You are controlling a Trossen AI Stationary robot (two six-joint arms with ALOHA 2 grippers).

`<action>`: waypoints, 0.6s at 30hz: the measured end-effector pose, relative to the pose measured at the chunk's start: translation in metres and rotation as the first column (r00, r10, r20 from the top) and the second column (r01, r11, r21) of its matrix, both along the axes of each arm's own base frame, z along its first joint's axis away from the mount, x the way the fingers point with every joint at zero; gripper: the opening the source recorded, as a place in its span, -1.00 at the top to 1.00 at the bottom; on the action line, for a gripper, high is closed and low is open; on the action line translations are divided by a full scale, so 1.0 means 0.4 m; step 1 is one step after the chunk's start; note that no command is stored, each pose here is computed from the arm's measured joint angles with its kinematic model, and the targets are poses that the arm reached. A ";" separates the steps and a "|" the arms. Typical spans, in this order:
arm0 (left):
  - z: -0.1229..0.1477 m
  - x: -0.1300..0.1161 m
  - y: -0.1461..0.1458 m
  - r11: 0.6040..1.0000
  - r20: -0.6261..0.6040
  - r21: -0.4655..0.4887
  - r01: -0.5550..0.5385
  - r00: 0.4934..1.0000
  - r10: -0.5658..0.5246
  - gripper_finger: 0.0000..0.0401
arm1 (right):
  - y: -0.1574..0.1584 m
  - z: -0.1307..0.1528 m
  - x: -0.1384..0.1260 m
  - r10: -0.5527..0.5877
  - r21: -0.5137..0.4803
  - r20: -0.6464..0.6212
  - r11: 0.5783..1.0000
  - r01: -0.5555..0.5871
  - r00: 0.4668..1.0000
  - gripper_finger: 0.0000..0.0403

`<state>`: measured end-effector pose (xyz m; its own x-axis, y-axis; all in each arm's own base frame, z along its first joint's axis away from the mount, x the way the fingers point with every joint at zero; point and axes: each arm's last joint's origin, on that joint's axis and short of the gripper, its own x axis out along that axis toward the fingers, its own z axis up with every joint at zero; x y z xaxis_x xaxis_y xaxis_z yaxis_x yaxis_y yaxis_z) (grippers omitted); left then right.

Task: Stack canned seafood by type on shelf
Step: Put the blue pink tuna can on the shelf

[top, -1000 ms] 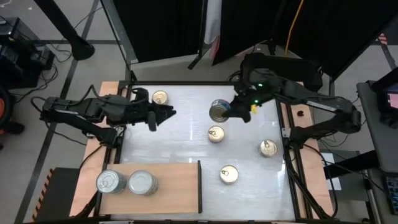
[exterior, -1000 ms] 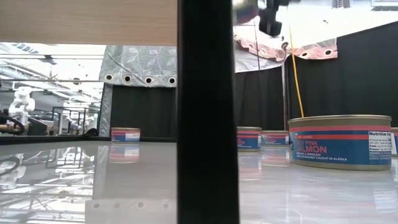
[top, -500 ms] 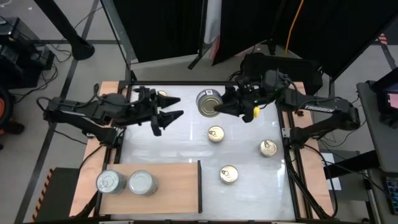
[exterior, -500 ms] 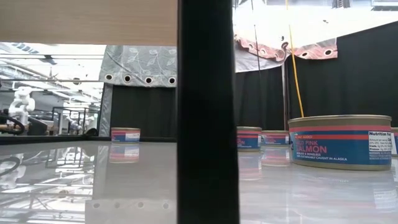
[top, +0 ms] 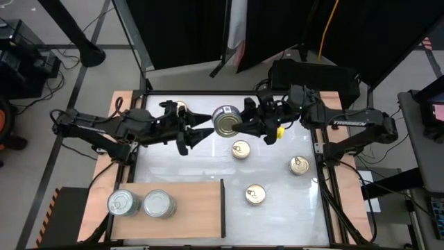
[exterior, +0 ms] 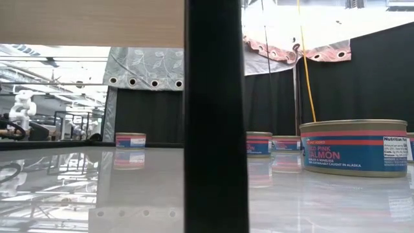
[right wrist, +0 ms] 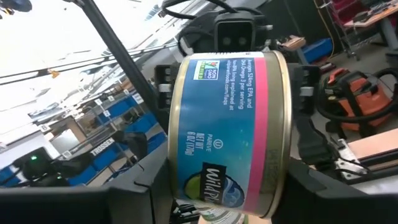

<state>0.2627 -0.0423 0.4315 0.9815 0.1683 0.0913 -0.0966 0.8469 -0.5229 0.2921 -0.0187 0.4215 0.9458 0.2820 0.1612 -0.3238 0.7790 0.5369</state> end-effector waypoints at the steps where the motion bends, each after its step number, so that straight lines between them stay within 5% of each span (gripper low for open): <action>1: 0.000 0.000 0.000 1.000 0.000 -0.001 0.001 1.000 -0.001 -0.66 | 0.000 0.000 0.001 -0.002 -0.002 0.000 1.000 0.002 1.000 0.08; 18: -0.021 0.048 -0.012 0.999 0.023 -0.027 0.040 0.999 -0.040 -0.66 | -0.002 0.001 0.001 -0.028 -0.024 0.014 0.999 0.028 1.000 0.12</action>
<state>0.2819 -0.0470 0.4231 0.9853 0.1318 0.1091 -0.0511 0.8354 -0.5473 0.2924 -0.0197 0.4219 0.9511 0.2592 0.1678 -0.3087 0.8007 0.5134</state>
